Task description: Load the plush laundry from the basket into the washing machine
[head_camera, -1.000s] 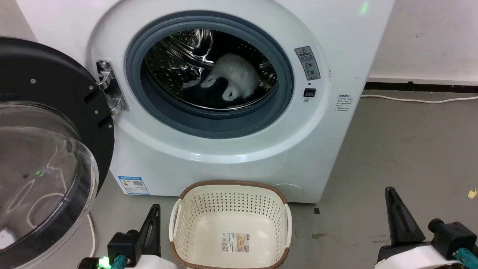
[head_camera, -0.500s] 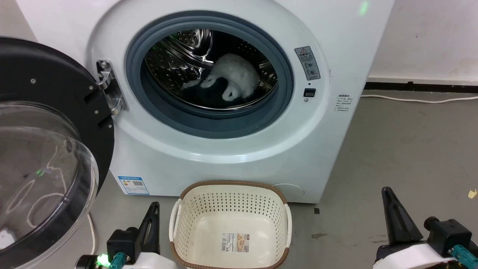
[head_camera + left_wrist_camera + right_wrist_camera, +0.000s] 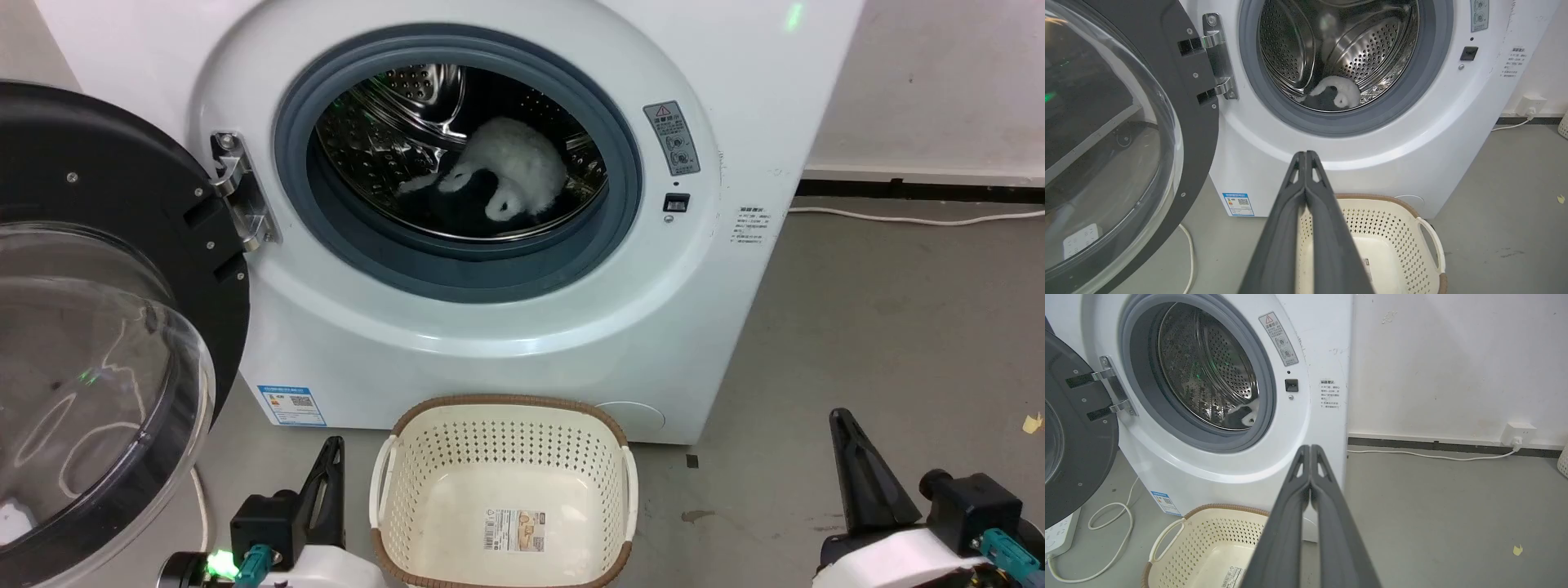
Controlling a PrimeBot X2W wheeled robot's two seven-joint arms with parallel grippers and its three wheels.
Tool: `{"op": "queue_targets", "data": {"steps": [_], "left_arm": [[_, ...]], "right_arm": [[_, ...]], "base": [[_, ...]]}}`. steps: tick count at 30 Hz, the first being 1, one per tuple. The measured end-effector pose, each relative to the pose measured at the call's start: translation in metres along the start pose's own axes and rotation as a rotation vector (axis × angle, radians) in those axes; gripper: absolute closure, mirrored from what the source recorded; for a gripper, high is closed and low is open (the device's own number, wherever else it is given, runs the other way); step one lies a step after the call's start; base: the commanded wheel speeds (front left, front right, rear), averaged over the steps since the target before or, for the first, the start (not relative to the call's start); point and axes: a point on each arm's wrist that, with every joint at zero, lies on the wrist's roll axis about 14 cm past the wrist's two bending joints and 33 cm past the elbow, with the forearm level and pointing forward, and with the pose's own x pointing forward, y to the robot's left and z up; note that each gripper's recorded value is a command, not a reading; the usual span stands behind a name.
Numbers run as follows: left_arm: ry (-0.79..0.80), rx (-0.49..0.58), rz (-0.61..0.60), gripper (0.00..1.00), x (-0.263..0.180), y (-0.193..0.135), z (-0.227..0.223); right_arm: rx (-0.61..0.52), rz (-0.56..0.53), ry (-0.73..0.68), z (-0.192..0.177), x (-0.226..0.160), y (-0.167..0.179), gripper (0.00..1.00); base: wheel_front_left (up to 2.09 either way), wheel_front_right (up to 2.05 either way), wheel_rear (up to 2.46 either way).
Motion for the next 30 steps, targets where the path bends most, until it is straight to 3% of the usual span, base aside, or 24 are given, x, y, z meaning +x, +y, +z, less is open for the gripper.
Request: {"op": "queue_targets", "data": {"steps": [30], "left_arm": [[0.005,0.028,0.005,1.00,0.0034,0.0015,0.0093]], "right_arm": [[-0.043,0.014,0.045,-0.0025,0.0021,0.0036,1.00]], "base": [[0.00,0.00,0.00]]}}
